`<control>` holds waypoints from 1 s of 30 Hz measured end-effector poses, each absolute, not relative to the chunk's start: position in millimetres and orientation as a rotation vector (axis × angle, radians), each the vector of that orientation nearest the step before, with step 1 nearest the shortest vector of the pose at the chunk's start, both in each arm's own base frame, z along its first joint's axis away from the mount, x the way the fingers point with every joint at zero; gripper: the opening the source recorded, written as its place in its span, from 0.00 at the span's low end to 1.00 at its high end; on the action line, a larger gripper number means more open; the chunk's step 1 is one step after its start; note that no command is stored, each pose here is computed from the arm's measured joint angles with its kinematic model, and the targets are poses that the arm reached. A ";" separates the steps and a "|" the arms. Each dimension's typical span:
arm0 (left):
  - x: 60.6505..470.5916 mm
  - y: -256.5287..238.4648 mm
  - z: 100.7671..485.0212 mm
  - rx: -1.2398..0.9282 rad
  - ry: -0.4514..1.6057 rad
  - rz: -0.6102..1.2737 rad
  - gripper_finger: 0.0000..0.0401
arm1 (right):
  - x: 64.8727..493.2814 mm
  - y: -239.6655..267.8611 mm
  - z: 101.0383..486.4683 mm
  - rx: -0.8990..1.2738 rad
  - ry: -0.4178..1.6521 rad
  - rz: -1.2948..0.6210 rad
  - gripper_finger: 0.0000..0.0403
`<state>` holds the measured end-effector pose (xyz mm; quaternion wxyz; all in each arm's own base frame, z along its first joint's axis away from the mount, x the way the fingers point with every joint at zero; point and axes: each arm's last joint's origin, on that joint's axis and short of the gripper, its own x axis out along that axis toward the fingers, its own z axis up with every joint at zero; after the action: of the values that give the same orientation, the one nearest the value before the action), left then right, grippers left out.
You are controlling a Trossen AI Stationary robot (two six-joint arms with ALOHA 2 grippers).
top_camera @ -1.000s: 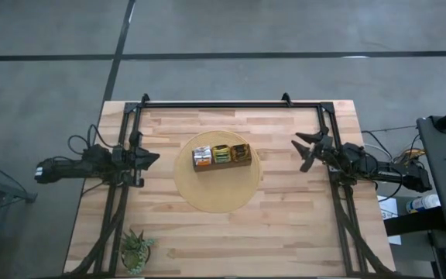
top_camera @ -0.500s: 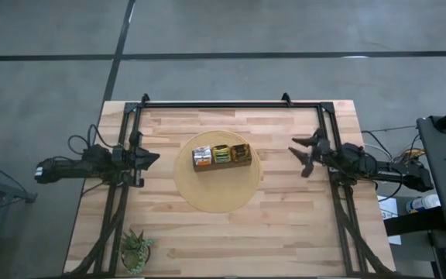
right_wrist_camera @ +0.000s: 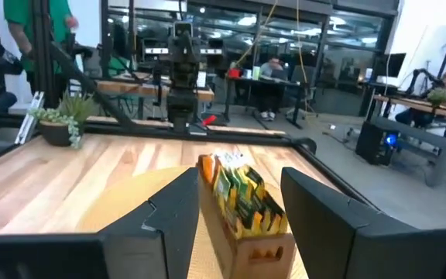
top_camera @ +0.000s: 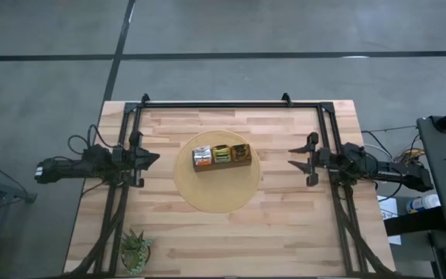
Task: Pick & Place Tea
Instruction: Return to Home Position
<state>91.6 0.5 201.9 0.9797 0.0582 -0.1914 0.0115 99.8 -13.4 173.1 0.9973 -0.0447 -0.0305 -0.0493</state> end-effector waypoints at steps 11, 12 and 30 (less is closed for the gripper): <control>91.6 0.5 201.8 0.117 -0.385 0.023 0.00 | 100.0 -8.6 170.1 -0.127 -0.038 0.068 0.44; 91.6 0.4 201.8 0.117 -0.385 0.023 0.00 | 100.0 -8.6 170.1 -0.128 -0.039 0.068 0.44; 91.7 0.5 201.8 0.117 -0.385 0.023 0.00 | 100.1 -8.9 169.3 -0.139 -0.030 0.060 0.45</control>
<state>91.7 0.5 201.8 0.9798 0.0581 -0.1912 0.0115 100.1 -8.9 169.3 0.9970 -0.0693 -0.0151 0.0299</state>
